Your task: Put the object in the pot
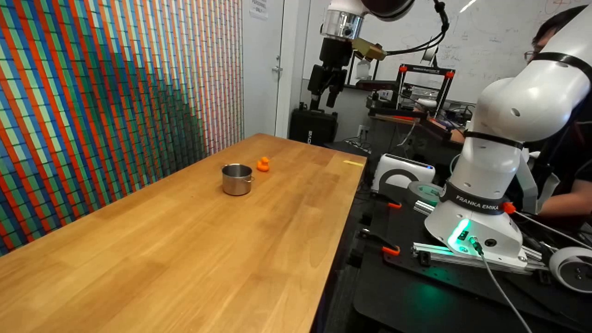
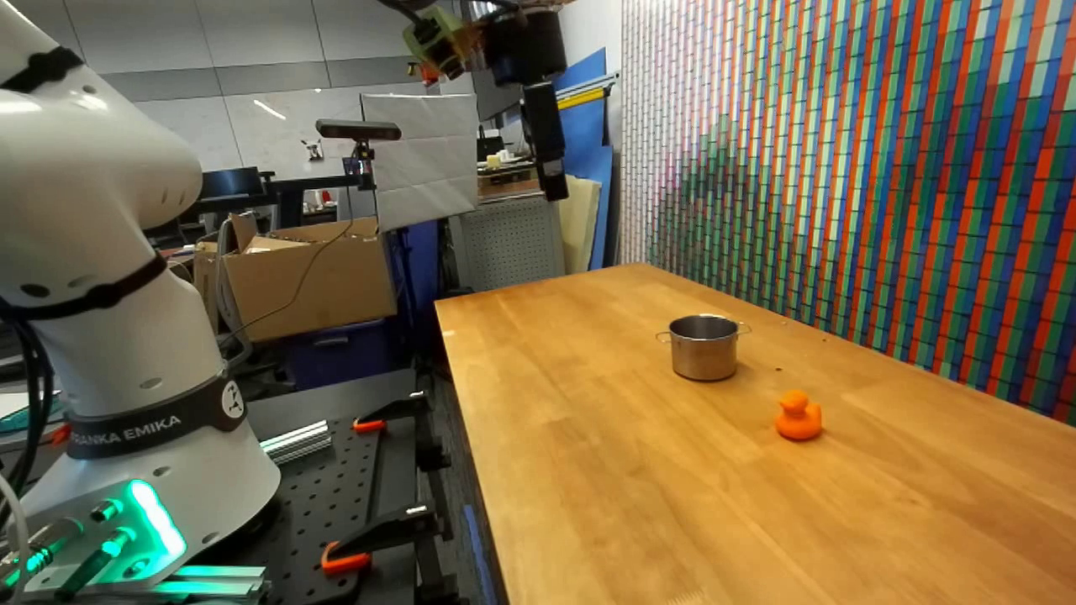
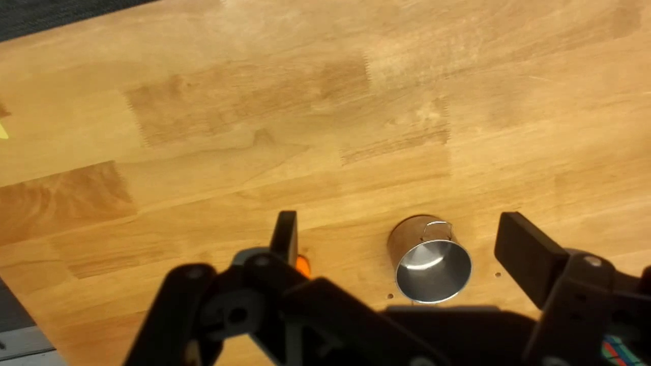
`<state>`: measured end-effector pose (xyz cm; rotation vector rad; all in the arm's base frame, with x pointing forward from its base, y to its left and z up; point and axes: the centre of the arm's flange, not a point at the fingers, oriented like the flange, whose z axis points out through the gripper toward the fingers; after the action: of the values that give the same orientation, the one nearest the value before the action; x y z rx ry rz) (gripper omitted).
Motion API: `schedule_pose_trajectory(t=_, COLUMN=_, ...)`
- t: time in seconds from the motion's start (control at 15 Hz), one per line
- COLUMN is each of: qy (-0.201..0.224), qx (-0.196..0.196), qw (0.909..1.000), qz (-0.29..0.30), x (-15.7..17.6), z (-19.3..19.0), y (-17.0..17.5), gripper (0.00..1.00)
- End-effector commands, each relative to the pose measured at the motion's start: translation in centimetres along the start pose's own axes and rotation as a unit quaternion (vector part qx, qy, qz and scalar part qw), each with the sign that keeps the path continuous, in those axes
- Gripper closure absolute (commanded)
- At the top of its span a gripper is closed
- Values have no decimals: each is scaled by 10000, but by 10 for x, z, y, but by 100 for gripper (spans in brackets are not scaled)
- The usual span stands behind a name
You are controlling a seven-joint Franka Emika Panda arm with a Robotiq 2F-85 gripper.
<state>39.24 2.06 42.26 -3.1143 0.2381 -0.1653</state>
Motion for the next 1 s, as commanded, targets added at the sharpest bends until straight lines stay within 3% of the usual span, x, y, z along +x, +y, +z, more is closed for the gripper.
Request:
schedule_pose_trajectory(t=0.0, qy=-338, qx=364, qw=9977, qz=-455, x=70, z=18, y=28, gripper=0)
schedule_pose_trajectory(t=0.33, qy=-580, qx=557, qw=9929, qz=-877, x=151, z=60, y=61, gripper=0)
schedule_pose_trajectory(t=0.6, qy=-667, qx=560, qw=9907, qz=-1050, x=201, z=104, y=46, gripper=0)
schedule_pose_trajectory(t=0.93, qy=-587, qx=301, qw=9905, qz=-1208, x=229, z=168, y=25, gripper=0)
